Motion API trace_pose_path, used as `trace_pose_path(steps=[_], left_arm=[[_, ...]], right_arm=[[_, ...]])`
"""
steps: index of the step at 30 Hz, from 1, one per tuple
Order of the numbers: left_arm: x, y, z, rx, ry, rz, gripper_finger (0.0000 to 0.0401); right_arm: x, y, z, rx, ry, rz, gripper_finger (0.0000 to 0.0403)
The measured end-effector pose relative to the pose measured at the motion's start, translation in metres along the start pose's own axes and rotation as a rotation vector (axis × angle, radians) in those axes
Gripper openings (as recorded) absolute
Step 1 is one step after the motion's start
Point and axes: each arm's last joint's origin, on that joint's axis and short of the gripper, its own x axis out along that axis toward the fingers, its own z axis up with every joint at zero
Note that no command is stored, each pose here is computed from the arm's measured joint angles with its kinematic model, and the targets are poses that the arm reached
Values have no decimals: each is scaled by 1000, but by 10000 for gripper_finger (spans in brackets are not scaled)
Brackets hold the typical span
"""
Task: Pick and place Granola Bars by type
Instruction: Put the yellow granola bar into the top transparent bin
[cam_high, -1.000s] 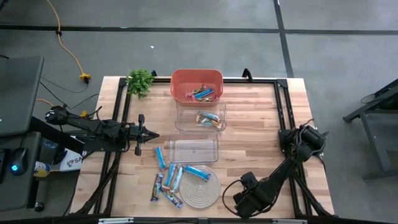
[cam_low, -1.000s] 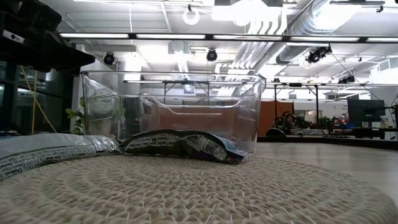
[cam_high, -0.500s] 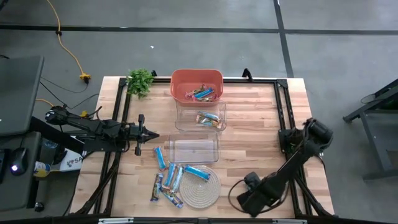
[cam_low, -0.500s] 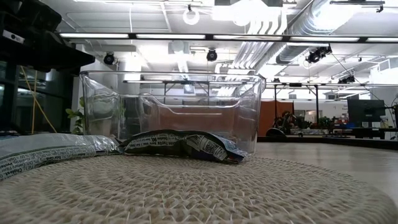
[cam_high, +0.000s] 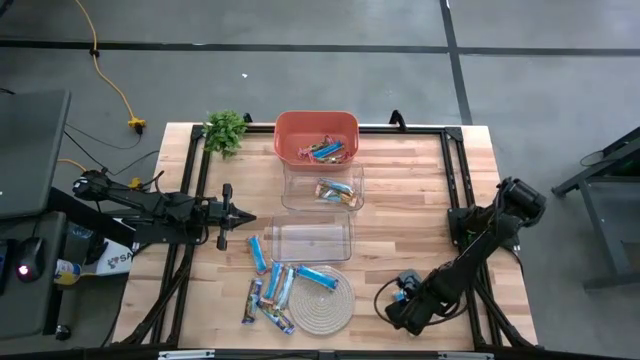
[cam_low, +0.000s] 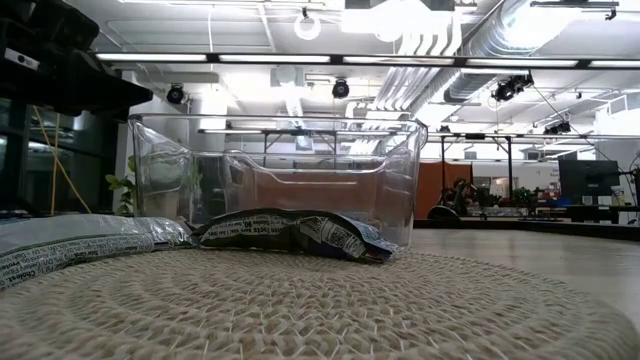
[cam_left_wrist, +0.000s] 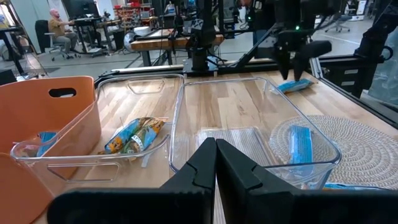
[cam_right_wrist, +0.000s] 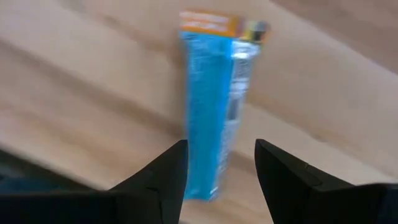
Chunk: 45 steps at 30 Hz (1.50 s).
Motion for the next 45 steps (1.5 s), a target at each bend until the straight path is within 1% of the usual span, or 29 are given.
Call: trace_pose_path(steps=[6,13,21,24,35,37,39,42,45], left_arm=[[0,0,0,0,1,0,7],[0,0,0,0,1,0,7],[0,0,0,0,1,0,7],[0,0,0,0,0,0,7],[0,0,0,0,1,0,7],[0,0,0,0,0,1,7],[0,0,0,0,1,0,7],[0,0,0,0,1,0,7],[0,0,0,0,1,0,7]], right_arm=[[13,0,1,3,-7,-31,170],[28,7,1,-5,1,-13,170],[31,7,1,-4,0,-18,166],[31,7,1,-4,4,-23,152],[31,6,1,1,23,-29,82],[28,8,0,-1,31,-8,73],[23,10,-1,-4,28,35,67],[8,15,0,-22,3,139,59],[-7,23,3,-51,-49,267,58]])
